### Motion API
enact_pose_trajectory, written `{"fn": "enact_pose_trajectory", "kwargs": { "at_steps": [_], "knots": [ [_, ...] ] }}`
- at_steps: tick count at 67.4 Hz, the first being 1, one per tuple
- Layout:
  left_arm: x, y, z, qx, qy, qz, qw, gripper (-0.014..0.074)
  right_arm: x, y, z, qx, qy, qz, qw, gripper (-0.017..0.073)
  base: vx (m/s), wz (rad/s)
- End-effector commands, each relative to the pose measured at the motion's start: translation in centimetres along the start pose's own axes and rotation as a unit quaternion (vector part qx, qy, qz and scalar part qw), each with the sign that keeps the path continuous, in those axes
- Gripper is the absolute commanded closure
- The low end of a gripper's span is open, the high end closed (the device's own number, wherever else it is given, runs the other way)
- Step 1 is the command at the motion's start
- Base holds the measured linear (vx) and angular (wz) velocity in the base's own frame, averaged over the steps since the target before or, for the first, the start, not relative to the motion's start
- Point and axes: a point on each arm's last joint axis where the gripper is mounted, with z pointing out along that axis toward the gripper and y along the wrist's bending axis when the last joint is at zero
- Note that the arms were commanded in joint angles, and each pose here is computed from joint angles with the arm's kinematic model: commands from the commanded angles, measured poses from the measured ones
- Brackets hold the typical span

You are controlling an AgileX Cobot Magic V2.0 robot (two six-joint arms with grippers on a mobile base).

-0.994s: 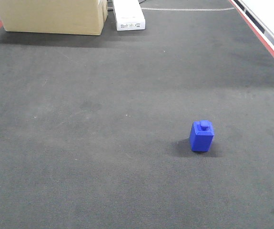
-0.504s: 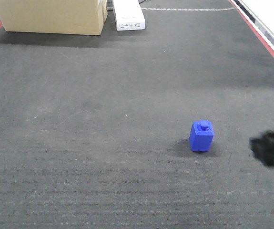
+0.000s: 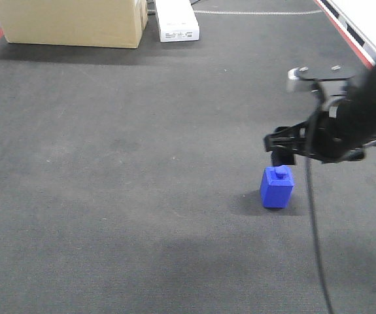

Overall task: Pour parts from conveyor to right shelf
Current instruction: 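Lower the right gripper over the blue block and close on it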

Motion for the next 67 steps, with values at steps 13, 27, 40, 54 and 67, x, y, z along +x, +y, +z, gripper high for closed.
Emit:
{"fn": "enact_pose_trajectory", "kwargs": {
  "at_steps": [13,27,40,54,67],
  "knots": [
    [-1.3,-0.1,-0.2,0.004,-0.048,-0.004,0.999,0.06,-3.6,0.0,3.1,0.007,0.058,0.021,0.998,-0.0023,0.0,0.0],
    [-1.3,-0.1,-0.2,0.004,-0.048,-0.004,0.999,0.06,-4.7,-0.4,5.4,0.011,0.063,0.045,0.997,-0.0022,0.0,0.0],
    [-1.3,-0.1,-0.2,0.004,-0.048,-0.004,0.999,0.06,-5.4,-0.5,7.4,0.017,0.079,0.044,0.996,-0.0006,0.0,0.0],
    [-1.3,-0.1,-0.2,0.004,-0.048,-0.004,0.999,0.06,-5.5,-0.6,9.5,0.023,0.108,0.043,0.993,0.0224,0.0,0.0],
    [-1.3,-0.1,-0.2,0.004,-0.048,-0.004,0.999,0.06,-5.8,-1.0,8.7,0.044,0.089,0.027,0.995,0.0554,0.0,0.0]
  ]
}}
